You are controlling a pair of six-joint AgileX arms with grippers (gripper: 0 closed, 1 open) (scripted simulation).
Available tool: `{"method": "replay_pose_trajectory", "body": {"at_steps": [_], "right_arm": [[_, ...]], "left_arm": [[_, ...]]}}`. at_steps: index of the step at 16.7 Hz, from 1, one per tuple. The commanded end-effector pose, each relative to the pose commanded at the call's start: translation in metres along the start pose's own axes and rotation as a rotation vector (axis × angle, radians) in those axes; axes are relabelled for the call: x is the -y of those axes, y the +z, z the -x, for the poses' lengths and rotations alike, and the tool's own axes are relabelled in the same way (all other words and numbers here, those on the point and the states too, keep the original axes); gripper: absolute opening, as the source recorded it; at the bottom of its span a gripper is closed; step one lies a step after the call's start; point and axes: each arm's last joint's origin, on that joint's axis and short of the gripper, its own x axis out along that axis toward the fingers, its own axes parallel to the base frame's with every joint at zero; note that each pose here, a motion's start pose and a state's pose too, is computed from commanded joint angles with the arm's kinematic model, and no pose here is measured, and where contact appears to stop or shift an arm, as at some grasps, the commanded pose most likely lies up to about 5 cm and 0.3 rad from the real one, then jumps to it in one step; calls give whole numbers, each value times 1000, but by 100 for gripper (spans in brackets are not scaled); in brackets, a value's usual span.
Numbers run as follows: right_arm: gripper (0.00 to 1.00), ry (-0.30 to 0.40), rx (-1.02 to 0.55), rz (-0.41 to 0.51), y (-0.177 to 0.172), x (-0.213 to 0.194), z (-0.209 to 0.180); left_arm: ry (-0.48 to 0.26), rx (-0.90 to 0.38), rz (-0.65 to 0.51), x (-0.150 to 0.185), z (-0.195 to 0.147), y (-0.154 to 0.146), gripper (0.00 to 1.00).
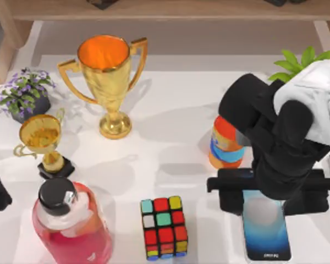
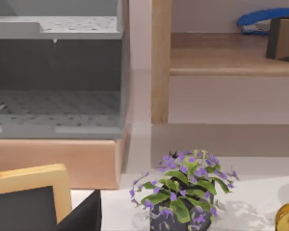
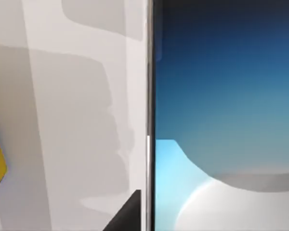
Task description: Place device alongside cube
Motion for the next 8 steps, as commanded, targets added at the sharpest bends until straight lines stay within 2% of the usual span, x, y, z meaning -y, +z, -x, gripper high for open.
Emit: {"method": "replay_pose_trajectory", "body": {"at_steps": [8], "right_arm": [[0, 24, 37, 61, -2, -5, -2]], "left_arm": [[0, 0, 0, 0, 0, 0, 100]]}}
